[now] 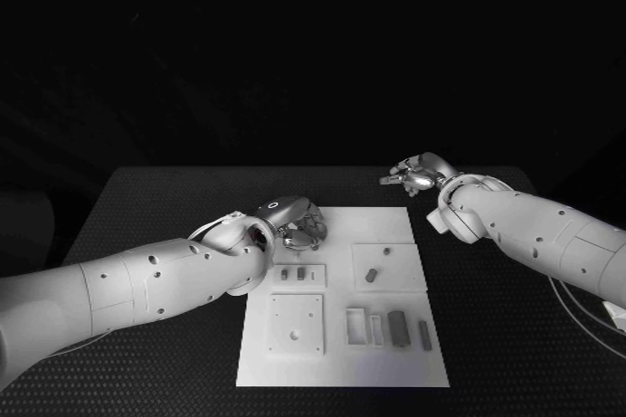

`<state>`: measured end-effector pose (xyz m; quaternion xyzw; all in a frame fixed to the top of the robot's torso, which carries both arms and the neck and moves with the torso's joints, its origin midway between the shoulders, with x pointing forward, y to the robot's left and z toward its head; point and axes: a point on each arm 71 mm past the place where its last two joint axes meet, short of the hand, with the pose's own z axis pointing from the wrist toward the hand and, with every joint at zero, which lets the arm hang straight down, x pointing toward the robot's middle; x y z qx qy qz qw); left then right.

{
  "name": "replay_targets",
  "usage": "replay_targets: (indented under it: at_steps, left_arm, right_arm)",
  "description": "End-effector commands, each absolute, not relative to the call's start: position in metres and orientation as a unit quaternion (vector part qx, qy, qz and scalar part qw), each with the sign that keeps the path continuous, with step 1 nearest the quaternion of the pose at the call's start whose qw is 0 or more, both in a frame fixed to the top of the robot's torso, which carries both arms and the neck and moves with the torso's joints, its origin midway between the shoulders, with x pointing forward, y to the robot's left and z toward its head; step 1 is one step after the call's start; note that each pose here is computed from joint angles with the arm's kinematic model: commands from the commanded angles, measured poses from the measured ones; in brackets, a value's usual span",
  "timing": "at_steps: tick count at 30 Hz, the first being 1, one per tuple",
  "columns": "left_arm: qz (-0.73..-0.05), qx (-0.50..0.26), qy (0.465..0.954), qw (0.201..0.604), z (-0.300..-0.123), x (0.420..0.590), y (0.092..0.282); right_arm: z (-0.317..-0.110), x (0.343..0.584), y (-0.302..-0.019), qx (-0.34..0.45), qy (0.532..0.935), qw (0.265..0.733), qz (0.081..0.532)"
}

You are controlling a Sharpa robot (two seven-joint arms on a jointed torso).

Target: Assemble the parts on the task board

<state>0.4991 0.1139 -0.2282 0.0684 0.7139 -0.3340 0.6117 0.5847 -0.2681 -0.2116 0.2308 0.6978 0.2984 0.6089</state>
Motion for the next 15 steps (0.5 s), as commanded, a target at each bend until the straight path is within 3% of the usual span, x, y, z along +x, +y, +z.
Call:
replay_targets:
  at_steps: [1, 15]
  left_arm:
    - [-0.303, 0.15, 0.708, 0.62, -0.23, 0.495, 0.105]
    - [-0.251, 0.176, 0.723, 0.619, -0.241, 0.495, 0.1]
  right_arm:
    - [-0.212, 0.584, -0.266, 0.225, 0.701, 0.604, 0.306]
    - [-0.212, 0.584, -0.266, 0.225, 0.701, 0.604, 0.306]
